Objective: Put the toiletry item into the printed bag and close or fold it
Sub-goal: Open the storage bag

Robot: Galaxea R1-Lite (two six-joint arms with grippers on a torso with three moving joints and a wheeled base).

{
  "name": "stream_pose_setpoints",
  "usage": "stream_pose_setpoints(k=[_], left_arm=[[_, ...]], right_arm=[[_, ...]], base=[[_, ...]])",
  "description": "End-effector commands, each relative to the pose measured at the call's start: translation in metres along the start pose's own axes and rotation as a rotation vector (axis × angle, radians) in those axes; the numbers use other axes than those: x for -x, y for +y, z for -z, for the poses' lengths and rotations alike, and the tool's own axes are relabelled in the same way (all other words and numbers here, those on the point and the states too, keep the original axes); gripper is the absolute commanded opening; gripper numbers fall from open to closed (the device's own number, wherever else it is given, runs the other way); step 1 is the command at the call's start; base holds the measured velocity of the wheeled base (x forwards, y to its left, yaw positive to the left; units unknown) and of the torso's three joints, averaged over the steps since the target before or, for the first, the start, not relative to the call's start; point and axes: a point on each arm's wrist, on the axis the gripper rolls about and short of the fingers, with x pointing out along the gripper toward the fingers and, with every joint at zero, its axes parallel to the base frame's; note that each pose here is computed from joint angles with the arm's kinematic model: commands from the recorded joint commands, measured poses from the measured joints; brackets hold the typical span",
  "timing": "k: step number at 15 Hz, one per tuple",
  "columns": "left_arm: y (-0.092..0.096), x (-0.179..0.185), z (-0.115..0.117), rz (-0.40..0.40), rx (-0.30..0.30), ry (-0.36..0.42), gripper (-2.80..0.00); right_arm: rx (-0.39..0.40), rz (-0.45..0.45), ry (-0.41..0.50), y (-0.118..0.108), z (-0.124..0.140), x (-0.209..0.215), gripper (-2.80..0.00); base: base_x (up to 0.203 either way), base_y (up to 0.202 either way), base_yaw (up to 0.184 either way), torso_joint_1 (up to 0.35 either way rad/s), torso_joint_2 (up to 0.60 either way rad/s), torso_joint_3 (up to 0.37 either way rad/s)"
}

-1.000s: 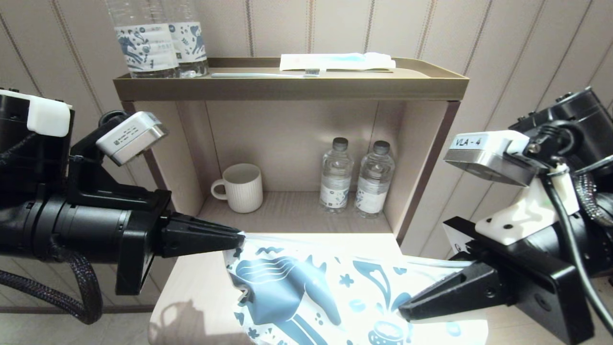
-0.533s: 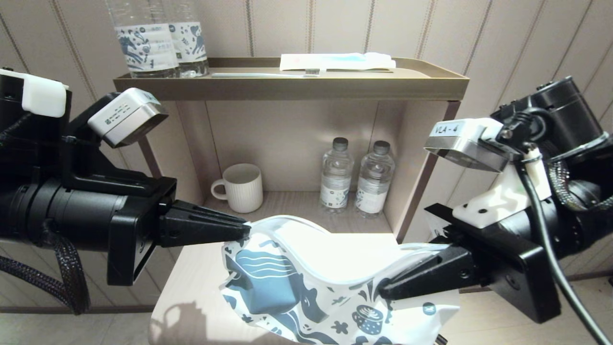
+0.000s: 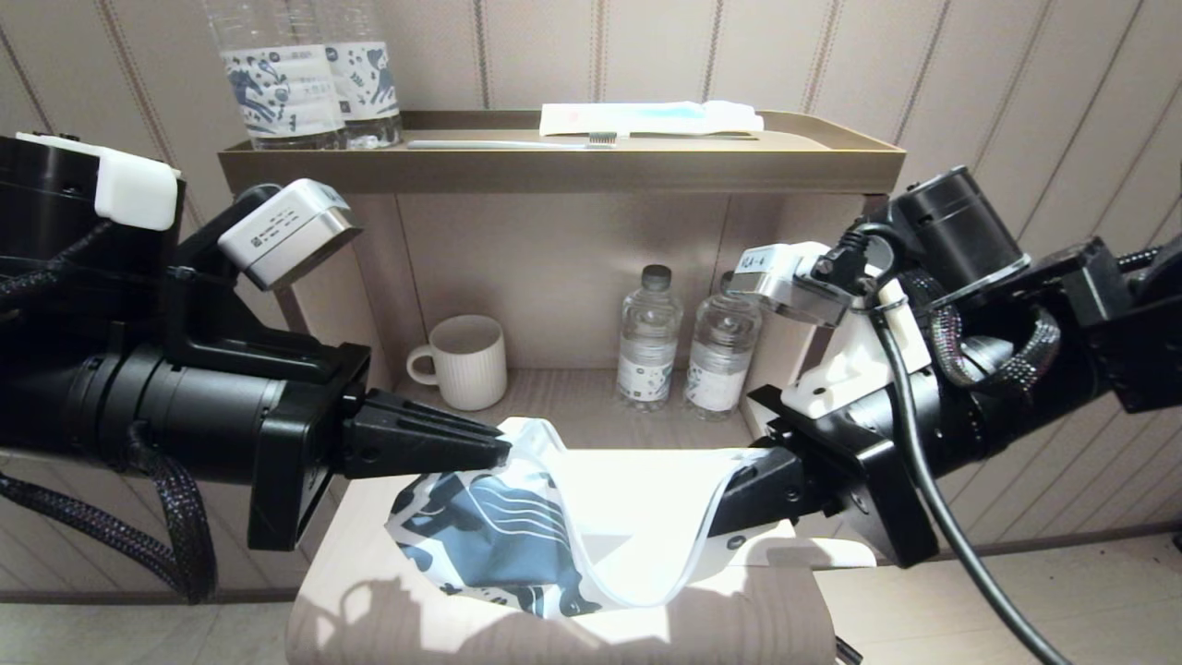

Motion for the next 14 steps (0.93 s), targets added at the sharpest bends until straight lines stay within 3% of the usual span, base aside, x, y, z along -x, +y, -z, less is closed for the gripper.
stream_pose_setpoints(k=[1, 12, 14], left_arm=[[0.001, -0.001, -0.004, 0.004, -0.011, -0.008, -2.80], [0.009, 0.011, 0.001, -0.055, 0.008, -0.017, -2.80], [0.009, 0.010, 0.004, -0.055, -0.016, -0.009, -2.80]], right_arm=[[-0.016, 0.001, 0.006, -0.008, 0.001, -0.002, -2.80], [-0.018, 0.045, -0.018, -0.005, 0.005, 0.014, -2.80], [-0.015, 0.060, -0.028, -0.004, 0.004, 0.019, -2.80]], base=[[0.000, 0.000, 0.000, 0.000, 0.00, 0.000], [0.000, 0.000, 0.000, 0.000, 0.00, 0.000], [0.000, 0.000, 0.000, 0.000, 0.00, 0.000]])
